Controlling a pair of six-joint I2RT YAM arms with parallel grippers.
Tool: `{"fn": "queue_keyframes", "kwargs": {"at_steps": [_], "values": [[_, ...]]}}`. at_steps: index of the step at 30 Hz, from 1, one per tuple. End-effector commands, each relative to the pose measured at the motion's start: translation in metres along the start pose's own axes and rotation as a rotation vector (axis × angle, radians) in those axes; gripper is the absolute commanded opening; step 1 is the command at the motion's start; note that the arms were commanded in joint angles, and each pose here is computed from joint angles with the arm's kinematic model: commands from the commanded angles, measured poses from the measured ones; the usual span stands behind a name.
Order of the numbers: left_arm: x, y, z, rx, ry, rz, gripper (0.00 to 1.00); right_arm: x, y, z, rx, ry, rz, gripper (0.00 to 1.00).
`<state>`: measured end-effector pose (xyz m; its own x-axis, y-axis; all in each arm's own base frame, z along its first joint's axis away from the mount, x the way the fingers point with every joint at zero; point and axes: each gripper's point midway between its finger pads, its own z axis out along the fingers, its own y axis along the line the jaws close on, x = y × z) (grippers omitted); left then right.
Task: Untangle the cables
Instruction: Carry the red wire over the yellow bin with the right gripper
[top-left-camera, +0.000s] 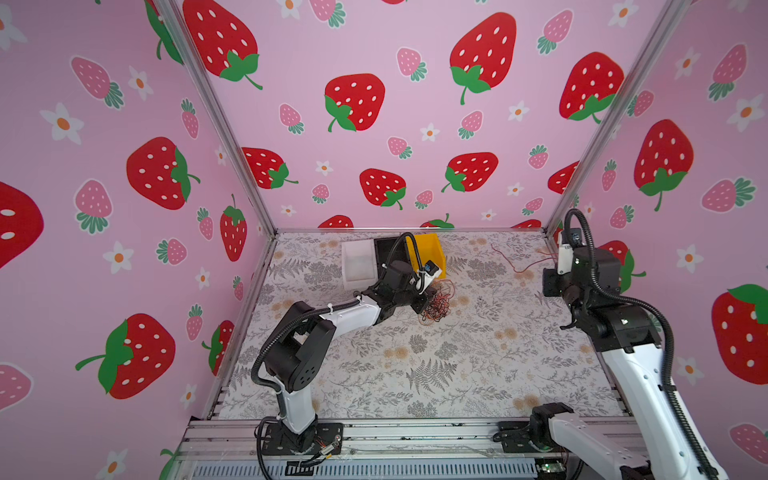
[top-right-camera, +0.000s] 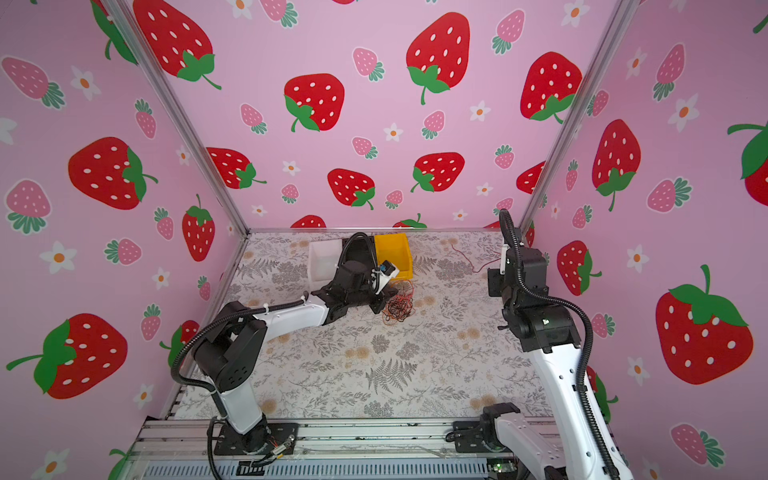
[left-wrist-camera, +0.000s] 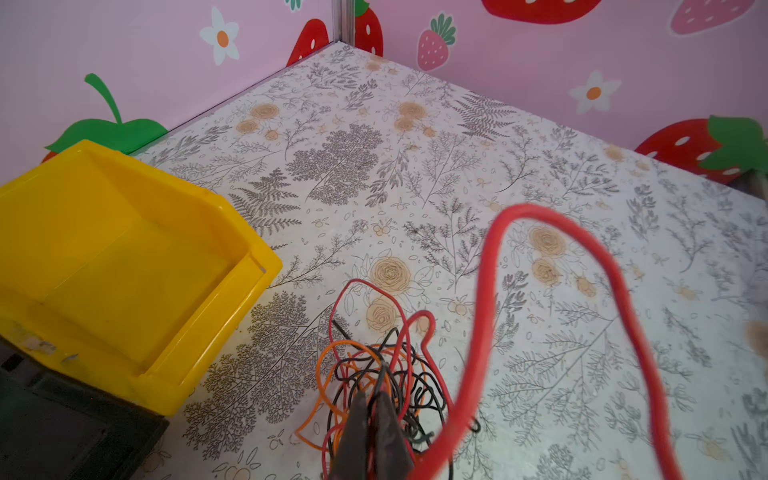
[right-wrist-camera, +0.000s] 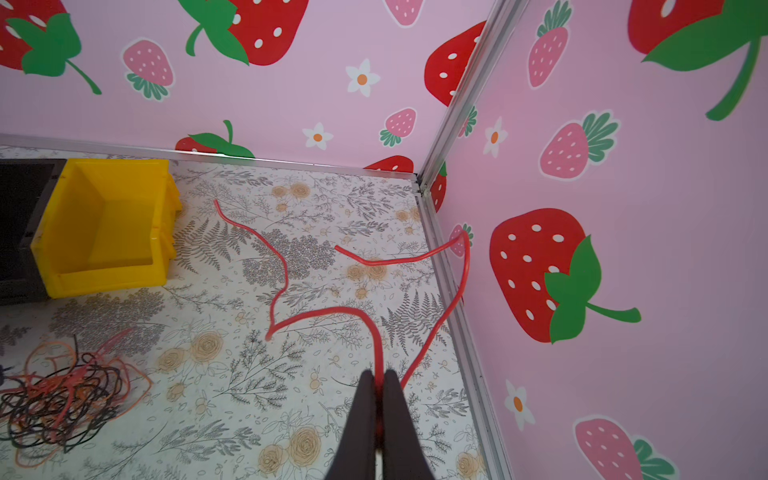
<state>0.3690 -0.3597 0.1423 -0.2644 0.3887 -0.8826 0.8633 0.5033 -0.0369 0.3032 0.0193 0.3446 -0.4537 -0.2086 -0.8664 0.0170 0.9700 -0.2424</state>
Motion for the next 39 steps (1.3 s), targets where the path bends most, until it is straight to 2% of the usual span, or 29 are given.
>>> {"fn": "queue_keyframes", "kwargs": {"at_steps": [1, 8, 15, 22, 26, 31, 39], "values": [[-0.009, -0.020, -0.016, 0.064, -0.019, 0.032, 0.22, -0.012, 0.016, 0.006, -0.084, -0.028, 0.012, 0.00], [-0.021, -0.027, -0.038, 0.039, -0.054, 0.050, 0.55, -0.029, 0.036, 0.025, -0.168, -0.042, 0.019, 0.00], [-0.046, -0.016, -0.070, -0.076, -0.109, 0.061, 0.67, -0.054, 0.069, 0.048, -0.298, -0.080, 0.029, 0.00], [-0.051, 0.006, -0.114, -0.231, -0.110, 0.035, 0.72, -0.074, 0.098, 0.083, -0.291, -0.076, -0.004, 0.00], [-0.044, 0.022, -0.137, -0.315, -0.081, 0.006, 0.73, -0.086, 0.116, 0.102, -0.236, -0.072, -0.062, 0.00], [-0.033, 0.038, -0.162, -0.398, -0.071, -0.023, 0.73, -0.097, 0.150, 0.123, -0.228, -0.062, -0.122, 0.00], [-0.015, 0.048, -0.191, -0.460, -0.053, -0.062, 0.73, -0.093, 0.185, 0.166, -0.085, 0.010, -0.259, 0.00]]}}
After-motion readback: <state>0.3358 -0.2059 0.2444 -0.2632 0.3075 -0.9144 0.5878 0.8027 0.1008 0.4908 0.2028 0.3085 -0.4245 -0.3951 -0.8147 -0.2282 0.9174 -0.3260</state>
